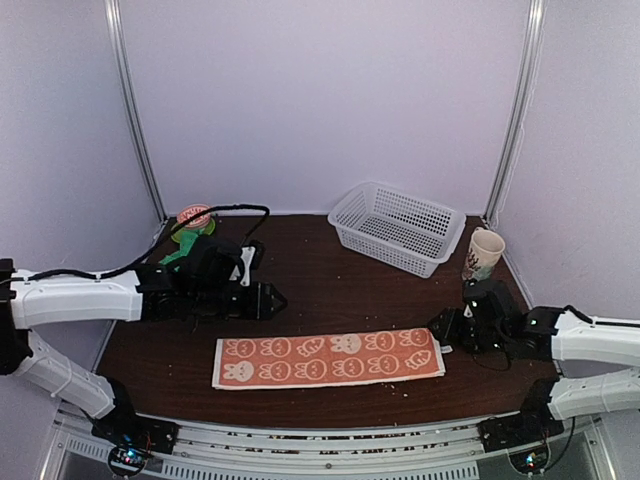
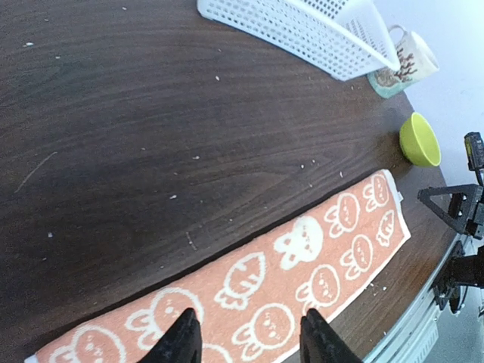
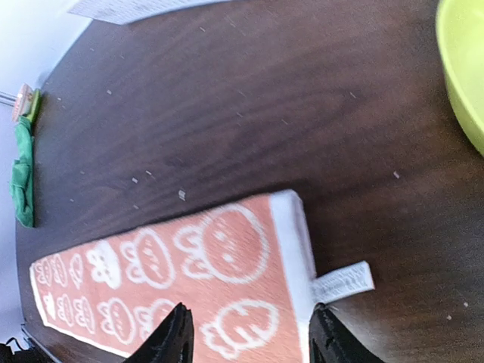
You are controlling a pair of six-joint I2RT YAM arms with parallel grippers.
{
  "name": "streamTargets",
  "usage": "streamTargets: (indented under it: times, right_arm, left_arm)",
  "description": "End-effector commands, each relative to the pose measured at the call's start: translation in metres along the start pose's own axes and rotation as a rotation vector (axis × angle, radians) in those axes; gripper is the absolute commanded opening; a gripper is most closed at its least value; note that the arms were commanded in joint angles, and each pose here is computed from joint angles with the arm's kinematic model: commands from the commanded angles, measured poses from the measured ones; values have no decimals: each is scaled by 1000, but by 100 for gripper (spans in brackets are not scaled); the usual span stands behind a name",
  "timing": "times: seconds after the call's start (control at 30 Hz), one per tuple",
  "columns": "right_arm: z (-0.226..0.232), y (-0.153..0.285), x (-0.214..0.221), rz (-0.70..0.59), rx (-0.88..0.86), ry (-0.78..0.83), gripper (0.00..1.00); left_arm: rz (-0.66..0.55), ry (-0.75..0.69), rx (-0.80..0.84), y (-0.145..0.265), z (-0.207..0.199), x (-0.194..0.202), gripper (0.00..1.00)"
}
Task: Roll the towels
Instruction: Pick up the towel from the center of the board.
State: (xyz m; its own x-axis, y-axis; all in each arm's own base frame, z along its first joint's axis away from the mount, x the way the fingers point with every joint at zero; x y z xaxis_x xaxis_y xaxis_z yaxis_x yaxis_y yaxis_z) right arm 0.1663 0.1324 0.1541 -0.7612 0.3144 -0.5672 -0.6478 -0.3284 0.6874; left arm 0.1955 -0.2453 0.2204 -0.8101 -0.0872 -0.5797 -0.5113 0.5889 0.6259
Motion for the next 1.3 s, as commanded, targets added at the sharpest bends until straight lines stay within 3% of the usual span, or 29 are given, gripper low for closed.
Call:
streamTargets:
  times: [0.0,0.17,0.33,0.93,1.1,1.27]
  right_arm:
    - [-37,4,31,54,89,-44,52]
    - [-47,4,43,70,56,-107,48]
    - [-50,-1,53,126,44,-132,47]
    - [-47,-16,87,345,209,-111,32]
    - [-53,-23,98,385,239,-135,18]
    - [-52,-18,92,337,252,-135,0]
  left_arm:
    - [63,-69,49,-41,-30,6,45]
    - [119,-129,98,-86,-65,6,41]
    - [134,-119,156,-111,-76,7,39]
    - [190,-84,118,-144,-48,39,35]
    - [217,-77,131,-151,-44,47,34]
    - [225,-82,128,-151,-42,49,34]
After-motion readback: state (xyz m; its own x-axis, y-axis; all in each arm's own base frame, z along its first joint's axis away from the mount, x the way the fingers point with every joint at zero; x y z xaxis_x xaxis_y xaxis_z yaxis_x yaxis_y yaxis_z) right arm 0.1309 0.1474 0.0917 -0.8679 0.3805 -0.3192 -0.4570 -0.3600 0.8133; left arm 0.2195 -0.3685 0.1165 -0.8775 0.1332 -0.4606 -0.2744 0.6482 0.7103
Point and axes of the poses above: each gripper's point midway between its finger pads, its own y axis back along the fingers, its own z axis along the line the jaws close on, x = y × z, the point moved 10 cm from there along y, back along the fingers, and after that the axes turned 7 degrees about y, right-handed, at the moved point
